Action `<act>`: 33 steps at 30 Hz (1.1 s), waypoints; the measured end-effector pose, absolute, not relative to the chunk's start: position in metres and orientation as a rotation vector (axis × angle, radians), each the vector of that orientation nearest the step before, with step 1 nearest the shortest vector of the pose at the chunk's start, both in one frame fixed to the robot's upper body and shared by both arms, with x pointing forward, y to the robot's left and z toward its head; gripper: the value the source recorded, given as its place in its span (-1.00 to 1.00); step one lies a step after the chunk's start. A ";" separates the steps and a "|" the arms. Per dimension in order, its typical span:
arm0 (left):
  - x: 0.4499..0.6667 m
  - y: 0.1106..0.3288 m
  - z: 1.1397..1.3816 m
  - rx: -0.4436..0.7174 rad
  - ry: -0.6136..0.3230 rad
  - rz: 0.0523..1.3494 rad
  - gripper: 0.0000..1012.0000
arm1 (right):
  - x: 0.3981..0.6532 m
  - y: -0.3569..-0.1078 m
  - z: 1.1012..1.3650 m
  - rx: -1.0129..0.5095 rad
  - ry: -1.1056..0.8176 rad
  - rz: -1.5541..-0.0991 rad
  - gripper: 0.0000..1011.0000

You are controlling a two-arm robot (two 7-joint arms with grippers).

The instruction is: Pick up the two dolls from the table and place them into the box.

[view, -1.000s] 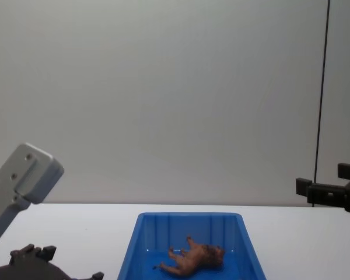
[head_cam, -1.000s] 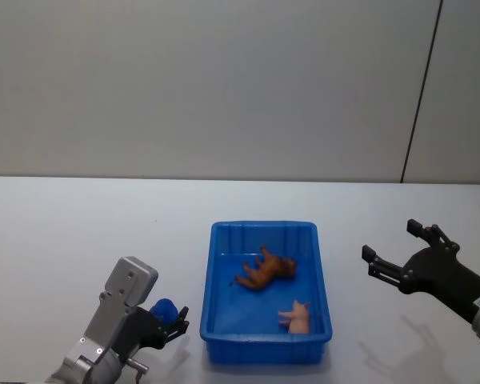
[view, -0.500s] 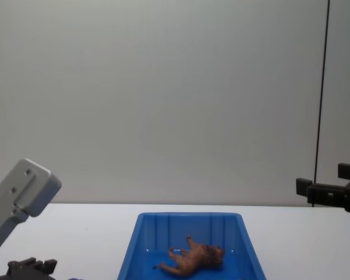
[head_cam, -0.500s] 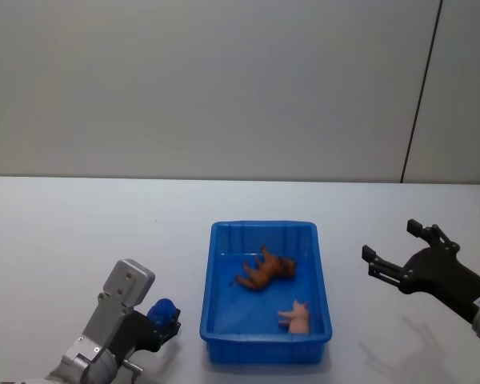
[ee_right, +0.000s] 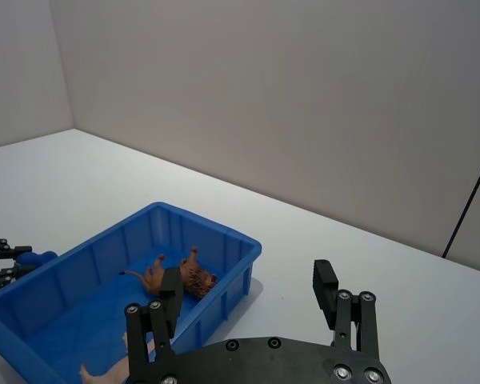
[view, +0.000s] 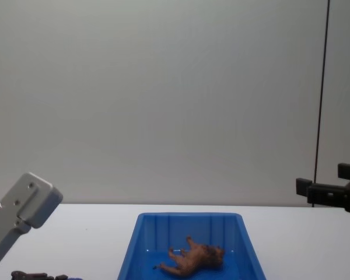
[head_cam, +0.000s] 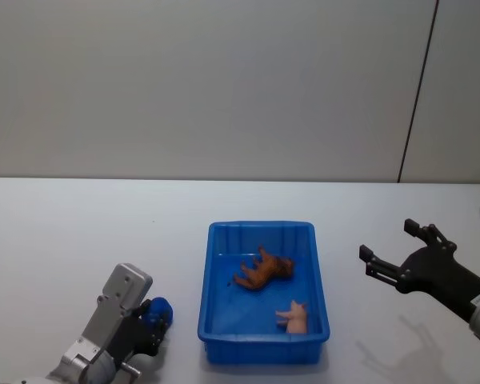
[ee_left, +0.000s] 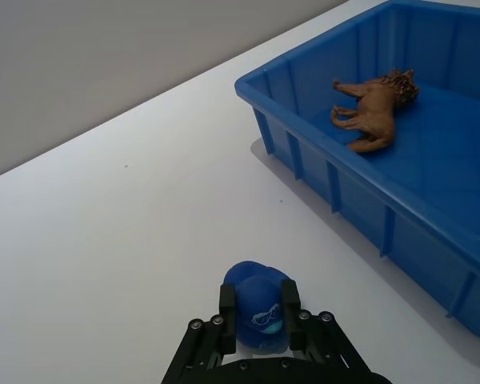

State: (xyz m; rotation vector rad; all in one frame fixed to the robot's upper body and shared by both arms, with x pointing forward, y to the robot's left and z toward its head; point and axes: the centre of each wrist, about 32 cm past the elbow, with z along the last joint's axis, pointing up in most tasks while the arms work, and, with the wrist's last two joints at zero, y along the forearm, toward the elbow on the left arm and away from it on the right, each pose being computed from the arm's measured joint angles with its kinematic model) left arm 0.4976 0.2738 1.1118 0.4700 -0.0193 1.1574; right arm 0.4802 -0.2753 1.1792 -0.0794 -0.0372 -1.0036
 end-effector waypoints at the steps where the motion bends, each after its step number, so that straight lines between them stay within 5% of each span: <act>1: 0.499 0.274 1.111 0.471 -0.018 1.157 -0.35 | 0.480 -0.275 1.179 -0.079 -0.037 -1.004 0.98; 17: 0.509 0.278 1.112 0.480 -0.034 1.138 -0.62 | 0.480 -0.275 1.179 -0.079 -0.037 -1.004 0.98; 33: 0.522 0.255 1.156 0.376 -0.204 1.105 -0.74 | 0.480 -0.275 1.179 -0.079 -0.037 -1.004 0.98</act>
